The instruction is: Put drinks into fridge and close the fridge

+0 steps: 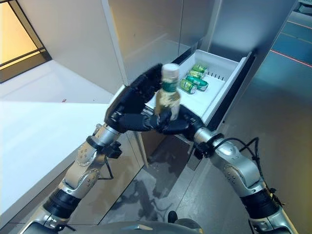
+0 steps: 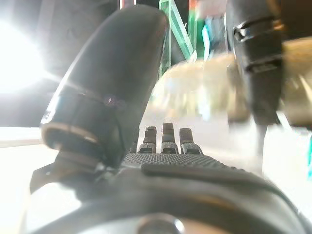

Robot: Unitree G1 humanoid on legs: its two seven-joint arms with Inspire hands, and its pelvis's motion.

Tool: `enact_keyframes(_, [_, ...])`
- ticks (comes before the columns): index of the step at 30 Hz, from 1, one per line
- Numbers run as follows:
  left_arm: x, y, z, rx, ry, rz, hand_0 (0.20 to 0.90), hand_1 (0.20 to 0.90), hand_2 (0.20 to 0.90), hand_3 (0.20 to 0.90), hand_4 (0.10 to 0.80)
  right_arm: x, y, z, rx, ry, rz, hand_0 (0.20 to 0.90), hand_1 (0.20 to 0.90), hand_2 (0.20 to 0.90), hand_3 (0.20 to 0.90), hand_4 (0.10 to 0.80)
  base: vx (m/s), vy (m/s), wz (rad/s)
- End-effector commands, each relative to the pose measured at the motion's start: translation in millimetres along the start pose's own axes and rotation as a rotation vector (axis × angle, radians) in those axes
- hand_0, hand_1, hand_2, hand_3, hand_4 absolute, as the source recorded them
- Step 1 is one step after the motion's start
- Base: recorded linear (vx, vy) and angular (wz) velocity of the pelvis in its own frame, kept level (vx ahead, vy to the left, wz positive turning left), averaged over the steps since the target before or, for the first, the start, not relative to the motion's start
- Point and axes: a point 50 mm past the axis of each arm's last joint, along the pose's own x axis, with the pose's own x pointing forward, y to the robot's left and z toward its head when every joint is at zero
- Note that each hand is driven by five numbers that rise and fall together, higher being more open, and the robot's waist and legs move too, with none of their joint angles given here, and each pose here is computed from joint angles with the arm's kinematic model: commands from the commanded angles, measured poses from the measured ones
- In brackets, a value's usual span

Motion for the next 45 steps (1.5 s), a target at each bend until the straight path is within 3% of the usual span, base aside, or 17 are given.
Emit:
enact_keyframes(1, [10, 0, 31, 0.088, -0.189, -0.027, 0.9, 0.9, 0.9, 0.9, 0.8, -4, -13, 89, -0.056, -0.505, -0.082, 0.3, 0.3, 0.3, 0.2, 0.1, 0.0, 0.0, 0.0])
enact_keyframes(6, [-1, 6, 4, 0.039, 0.013, -0.027, 0.9, 0.9, 0.9, 0.9, 0.8, -6, -27, 97, -0.125, -0.536, -0.184, 0.3, 0.3, 0.3, 0.2, 0.1, -0.002, 0.004, -0.01])
enact_keyframes(15, [-59, 7, -62, -0.187, 0.424, 0.035, 0.9, 0.9, 0.9, 0.9, 0.8, -2, -49, 111, -0.234, -0.548, -0.313, 0.3, 0.3, 0.3, 0.2, 0.1, -0.003, 0.012, 0.01])
enact_keyframes(23, [-119, 1, -109, -0.248, 0.785, 0.052, 0.9, 0.9, 0.9, 0.9, 0.8, 19, -69, 127, -0.312, -0.467, -0.37, 0.3, 0.3, 0.3, 0.2, 0.1, -0.003, 0.006, 0.05])
enact_keyframes(31, [-189, 8, -145, -0.187, 1.134, 0.247, 0.9, 0.9, 0.9, 0.9, 0.8, 55, -82, 122, -0.349, -0.256, -0.362, 0.3, 0.3, 0.3, 0.2, 0.1, 0.043, -0.009, 0.09])
enact_keyframes(40, [-291, 14, -148, -0.021, 1.575, 0.481, 0.9, 0.9, 0.9, 0.9, 0.8, 65, -100, 97, -0.373, -0.081, -0.423, 0.3, 0.3, 0.3, 0.2, 0.1, 0.092, -0.028, 0.17])
enact_keyframes(45, [-320, 19, -135, 0.033, 1.677, 0.478, 0.9, 0.9, 0.9, 0.9, 0.8, 64, -105, 89, -0.43, -0.005, -0.427, 0.3, 0.3, 0.3, 0.2, 0.1, 0.042, 0.002, 0.12])
